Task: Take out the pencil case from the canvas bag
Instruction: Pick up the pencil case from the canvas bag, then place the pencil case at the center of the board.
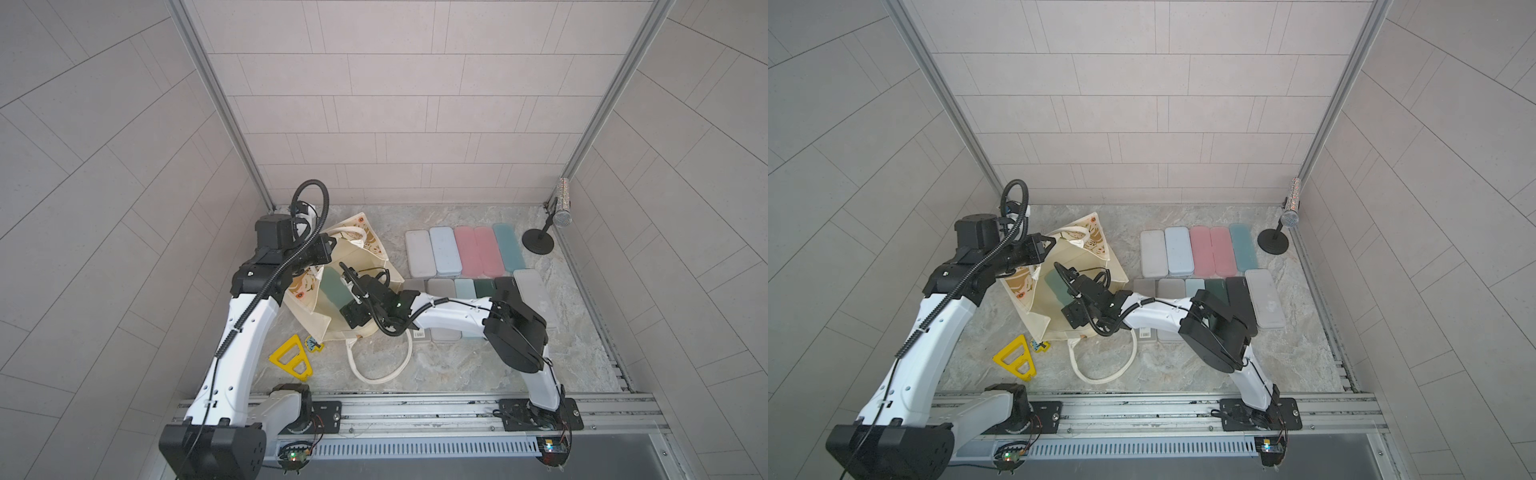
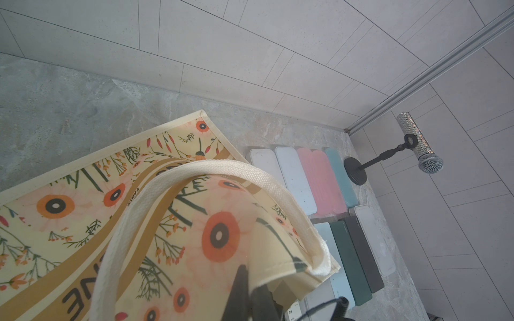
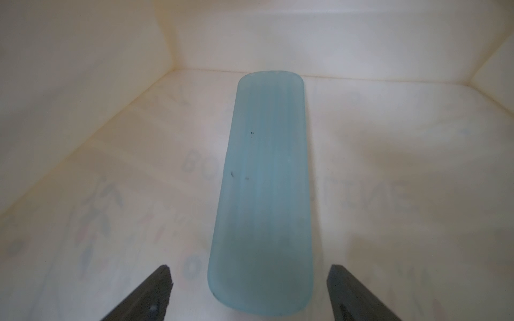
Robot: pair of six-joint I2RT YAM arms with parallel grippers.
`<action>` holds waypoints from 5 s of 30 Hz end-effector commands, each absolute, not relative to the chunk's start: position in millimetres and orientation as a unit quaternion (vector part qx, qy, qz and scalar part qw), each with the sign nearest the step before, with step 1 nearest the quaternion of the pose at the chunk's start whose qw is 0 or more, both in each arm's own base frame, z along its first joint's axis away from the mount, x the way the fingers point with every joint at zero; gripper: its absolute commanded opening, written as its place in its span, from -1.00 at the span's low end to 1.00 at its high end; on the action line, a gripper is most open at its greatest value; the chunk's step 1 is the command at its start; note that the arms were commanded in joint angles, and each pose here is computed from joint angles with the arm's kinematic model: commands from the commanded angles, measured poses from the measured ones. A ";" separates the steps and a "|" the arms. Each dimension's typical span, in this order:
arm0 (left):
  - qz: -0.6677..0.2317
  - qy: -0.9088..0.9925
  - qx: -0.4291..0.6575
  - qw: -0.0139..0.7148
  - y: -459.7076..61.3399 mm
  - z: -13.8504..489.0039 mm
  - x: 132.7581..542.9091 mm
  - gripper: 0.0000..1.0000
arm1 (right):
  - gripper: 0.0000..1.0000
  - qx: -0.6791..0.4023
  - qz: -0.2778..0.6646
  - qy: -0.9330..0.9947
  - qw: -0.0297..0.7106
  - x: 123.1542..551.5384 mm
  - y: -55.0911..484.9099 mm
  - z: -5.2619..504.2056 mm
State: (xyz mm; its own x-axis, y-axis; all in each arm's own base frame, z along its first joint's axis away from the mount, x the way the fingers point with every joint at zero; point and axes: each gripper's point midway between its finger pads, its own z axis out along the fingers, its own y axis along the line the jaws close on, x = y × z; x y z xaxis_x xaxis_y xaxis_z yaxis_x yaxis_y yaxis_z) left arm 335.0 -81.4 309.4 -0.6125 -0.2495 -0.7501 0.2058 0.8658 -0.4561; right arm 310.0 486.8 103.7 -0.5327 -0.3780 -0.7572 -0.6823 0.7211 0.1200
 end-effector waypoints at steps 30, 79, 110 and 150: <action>-0.280 0.835 0.000 0.474 -87.5 337.2 338.5 -1.00 | 0.54 -0.314 0.118 0.908 0.252 323.1 480.1 44.7; 0.017 0.816 -0.078 0.572 14.6 404.0 334.7 -1.00 | 0.47 -0.296 0.203 0.816 0.454 213.9 284.6 180.6; 0.038 0.736 -0.071 0.672 18.6 526.9 233.1 -1.00 | 0.45 -0.018 0.090 0.903 0.421 408.8 331.9 136.9; 0.042 0.735 -0.056 0.675 13.2 527.5 232.6 -1.00 | 0.61 0.015 -0.038 0.925 0.378 481.9 329.6 55.6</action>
State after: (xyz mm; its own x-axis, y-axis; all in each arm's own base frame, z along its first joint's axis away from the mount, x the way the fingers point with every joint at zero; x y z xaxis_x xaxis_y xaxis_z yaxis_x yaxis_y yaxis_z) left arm 241.9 9.5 497.4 -0.1957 -0.0179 -0.9805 -0.1256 0.9921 0.0070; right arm 481.9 339.9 52.6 -0.7216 -0.0197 -0.6920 0.0031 0.9995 -0.0316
